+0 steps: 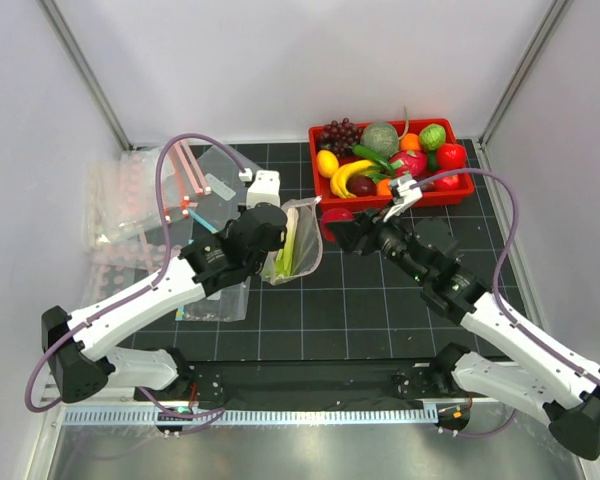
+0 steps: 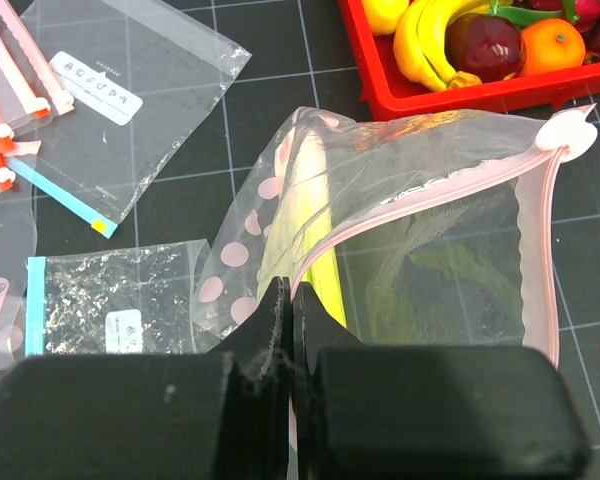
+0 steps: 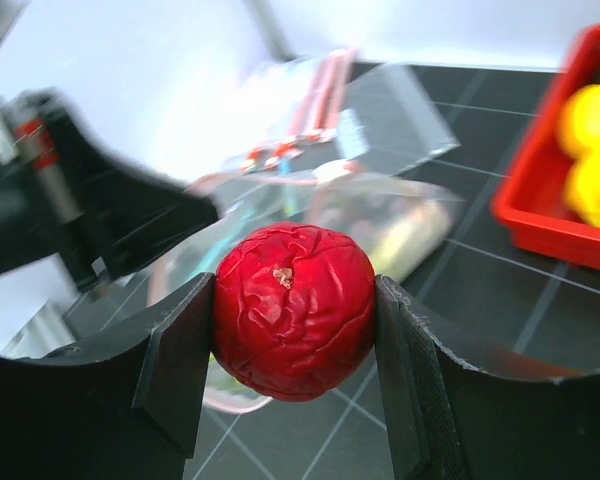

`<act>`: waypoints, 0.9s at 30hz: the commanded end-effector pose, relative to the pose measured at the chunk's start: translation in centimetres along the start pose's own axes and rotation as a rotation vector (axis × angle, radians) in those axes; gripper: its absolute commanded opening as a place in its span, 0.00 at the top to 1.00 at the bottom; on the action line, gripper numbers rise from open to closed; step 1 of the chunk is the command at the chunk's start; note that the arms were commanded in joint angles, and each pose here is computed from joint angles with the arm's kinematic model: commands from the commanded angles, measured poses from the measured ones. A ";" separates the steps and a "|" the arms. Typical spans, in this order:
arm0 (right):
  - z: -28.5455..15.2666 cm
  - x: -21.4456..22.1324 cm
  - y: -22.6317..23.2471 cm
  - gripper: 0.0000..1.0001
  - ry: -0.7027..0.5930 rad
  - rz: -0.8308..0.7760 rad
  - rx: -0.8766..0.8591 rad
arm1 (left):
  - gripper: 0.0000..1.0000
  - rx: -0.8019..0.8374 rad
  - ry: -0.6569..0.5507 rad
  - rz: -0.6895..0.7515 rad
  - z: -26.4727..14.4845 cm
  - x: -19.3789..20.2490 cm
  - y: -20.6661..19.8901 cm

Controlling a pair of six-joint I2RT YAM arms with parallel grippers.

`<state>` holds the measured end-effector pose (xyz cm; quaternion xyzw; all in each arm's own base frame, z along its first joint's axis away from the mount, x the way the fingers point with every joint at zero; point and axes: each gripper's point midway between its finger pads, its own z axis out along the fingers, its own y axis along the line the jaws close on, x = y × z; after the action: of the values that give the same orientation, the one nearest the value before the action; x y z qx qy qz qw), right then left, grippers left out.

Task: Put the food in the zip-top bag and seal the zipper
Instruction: Pick up the fake fruit from the bin, then place the fake fruit in the zipper food storage bag.

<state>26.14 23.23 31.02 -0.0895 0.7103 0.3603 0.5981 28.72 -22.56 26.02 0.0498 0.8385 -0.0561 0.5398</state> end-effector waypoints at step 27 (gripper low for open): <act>5.6 3.8 2.8 0.43 0.025 -0.160 0.068 | 1.00 0.362 -0.137 -0.216 -5.5 -4.8 -3.4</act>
<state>26.72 30.28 24.97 -0.1722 0.7414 0.2850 0.5827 25.30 -24.70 29.66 0.0720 0.8092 -0.2175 0.5411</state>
